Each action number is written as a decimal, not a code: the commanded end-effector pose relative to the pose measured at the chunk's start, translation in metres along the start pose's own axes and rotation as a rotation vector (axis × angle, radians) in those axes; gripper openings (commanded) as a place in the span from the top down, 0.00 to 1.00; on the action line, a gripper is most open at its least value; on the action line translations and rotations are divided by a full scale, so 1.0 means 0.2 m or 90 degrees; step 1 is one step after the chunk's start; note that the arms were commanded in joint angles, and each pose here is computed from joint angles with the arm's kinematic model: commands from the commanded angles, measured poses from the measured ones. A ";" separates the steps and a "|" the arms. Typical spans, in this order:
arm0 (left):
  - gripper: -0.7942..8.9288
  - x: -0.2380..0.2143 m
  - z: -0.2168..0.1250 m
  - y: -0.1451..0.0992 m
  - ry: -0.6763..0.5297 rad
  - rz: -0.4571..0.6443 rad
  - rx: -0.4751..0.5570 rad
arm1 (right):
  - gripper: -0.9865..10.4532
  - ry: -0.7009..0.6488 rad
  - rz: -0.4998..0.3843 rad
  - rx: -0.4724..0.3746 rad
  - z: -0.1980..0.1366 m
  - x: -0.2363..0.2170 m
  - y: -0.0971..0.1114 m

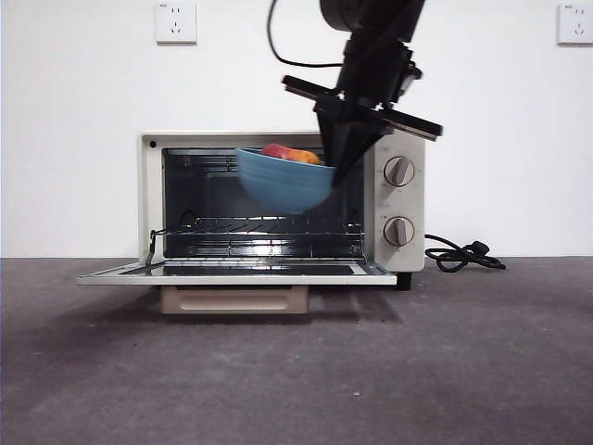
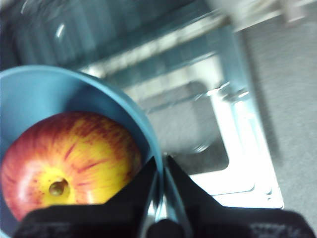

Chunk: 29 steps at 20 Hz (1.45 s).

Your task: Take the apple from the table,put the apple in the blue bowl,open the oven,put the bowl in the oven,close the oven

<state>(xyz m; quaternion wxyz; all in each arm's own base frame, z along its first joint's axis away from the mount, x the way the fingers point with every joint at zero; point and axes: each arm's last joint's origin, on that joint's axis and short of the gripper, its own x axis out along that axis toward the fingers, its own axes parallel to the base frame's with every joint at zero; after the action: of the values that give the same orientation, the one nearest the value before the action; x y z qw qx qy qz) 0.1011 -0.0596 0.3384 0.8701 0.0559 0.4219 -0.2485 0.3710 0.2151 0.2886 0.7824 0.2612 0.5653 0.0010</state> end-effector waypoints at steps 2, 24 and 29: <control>0.92 0.00 0.00 0.00 -0.004 0.001 -0.004 | 0.92 -0.019 -0.003 0.087 0.04 0.01 -0.02; 0.92 0.00 0.01 0.00 -0.014 -0.005 -0.002 | 0.80 -0.081 -0.023 0.114 0.10 0.11 -0.03; 0.92 0.00 0.01 0.00 -0.013 -0.005 -0.003 | 0.80 -0.086 -0.023 0.094 0.10 0.10 -0.03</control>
<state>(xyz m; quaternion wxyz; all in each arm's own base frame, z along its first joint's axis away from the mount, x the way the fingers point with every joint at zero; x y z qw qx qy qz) 0.1022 -0.0604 0.3396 0.8732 0.0530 0.4138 -0.2520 0.3914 0.2072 0.2785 0.7956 0.3161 0.5118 -0.0719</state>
